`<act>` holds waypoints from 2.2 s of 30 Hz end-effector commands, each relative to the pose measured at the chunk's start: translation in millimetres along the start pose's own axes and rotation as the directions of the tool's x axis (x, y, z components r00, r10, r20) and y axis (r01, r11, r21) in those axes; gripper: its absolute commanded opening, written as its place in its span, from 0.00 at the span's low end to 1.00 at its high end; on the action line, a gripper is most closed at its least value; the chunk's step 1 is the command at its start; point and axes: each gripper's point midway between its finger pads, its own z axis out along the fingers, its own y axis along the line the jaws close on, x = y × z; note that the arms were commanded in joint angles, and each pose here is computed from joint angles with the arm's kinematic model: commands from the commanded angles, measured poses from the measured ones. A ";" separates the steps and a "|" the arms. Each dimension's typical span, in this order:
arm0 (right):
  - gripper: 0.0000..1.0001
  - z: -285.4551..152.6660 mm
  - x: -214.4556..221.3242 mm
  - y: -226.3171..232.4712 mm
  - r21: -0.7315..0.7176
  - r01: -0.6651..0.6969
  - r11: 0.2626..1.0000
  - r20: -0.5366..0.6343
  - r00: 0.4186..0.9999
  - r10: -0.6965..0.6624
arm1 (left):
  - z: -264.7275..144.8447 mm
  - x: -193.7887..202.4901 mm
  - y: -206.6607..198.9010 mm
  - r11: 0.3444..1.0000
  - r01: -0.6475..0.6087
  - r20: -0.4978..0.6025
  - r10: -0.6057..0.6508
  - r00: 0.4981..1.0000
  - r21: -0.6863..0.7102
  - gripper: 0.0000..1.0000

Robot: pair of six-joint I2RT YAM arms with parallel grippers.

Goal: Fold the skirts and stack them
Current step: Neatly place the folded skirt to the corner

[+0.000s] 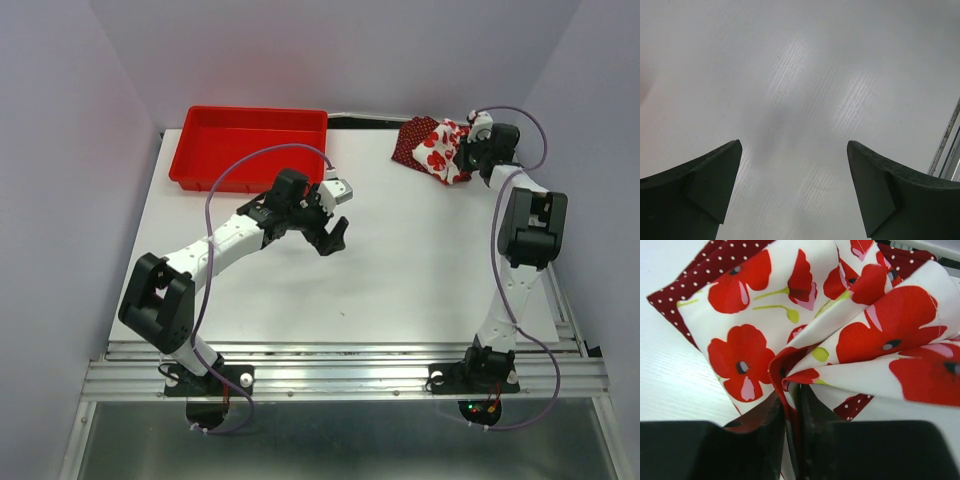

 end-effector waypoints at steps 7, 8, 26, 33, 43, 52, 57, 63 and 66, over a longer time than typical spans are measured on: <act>0.14 -16.9 -34.7 -35.0 0.064 0.047 0.997 0.052 0.997 -0.051 | -8.2 -16.3 -4.7 1.000 -0.004 0.052 0.003 0.999 0.016 0.98; 0.14 -20.7 -41.2 -32.7 0.053 0.046 0.998 0.054 0.997 -0.049 | -9.1 -18.0 -1.9 1.000 -0.003 0.055 0.003 0.998 -0.002 0.98; 0.36 1.8 -20.7 -44.6 0.078 -0.040 0.996 -0.020 0.999 0.042 | 119.2 -213.8 162.0 0.928 0.248 0.431 -0.109 0.896 -0.279 0.86; 0.66 5.9 -14.2 -42.5 0.084 -0.130 0.988 -0.029 0.991 0.133 | 168.1 -207.2 188.6 0.928 0.290 0.602 -0.096 0.793 -0.233 0.87; 1.00 -41.9 -69.8 -93.8 0.367 -0.116 0.923 0.008 0.993 0.121 | 137.8 -177.3 148.9 0.945 0.285 0.509 -0.169 0.844 -0.159 0.87; 0.94 -34.3 -137.4 -20.6 0.223 -0.112 0.968 0.072 0.993 0.098 | 75.1 -151.2 129.9 0.933 0.285 0.395 -0.183 0.900 -0.218 0.87; 0.74 18.1 -131.0 44.4 0.232 -0.028 0.972 0.033 0.999 0.021 | 54.6 -138.5 121.7 0.918 0.349 0.381 -0.259 0.888 -0.190 0.86; 0.73 55.0 -128.8 63.3 0.358 -0.009 0.934 0.098 0.995 -0.028 | 31.4 -124.6 111.9 0.904 0.390 0.393 -0.299 0.870 -0.176 0.89; 0.73 69.0 -112.9 62.0 0.397 -0.010 0.918 0.092 0.995 -0.029 | 27.0 -115.6 111.9 0.894 0.415 0.396 -0.325 0.859 -0.168 0.89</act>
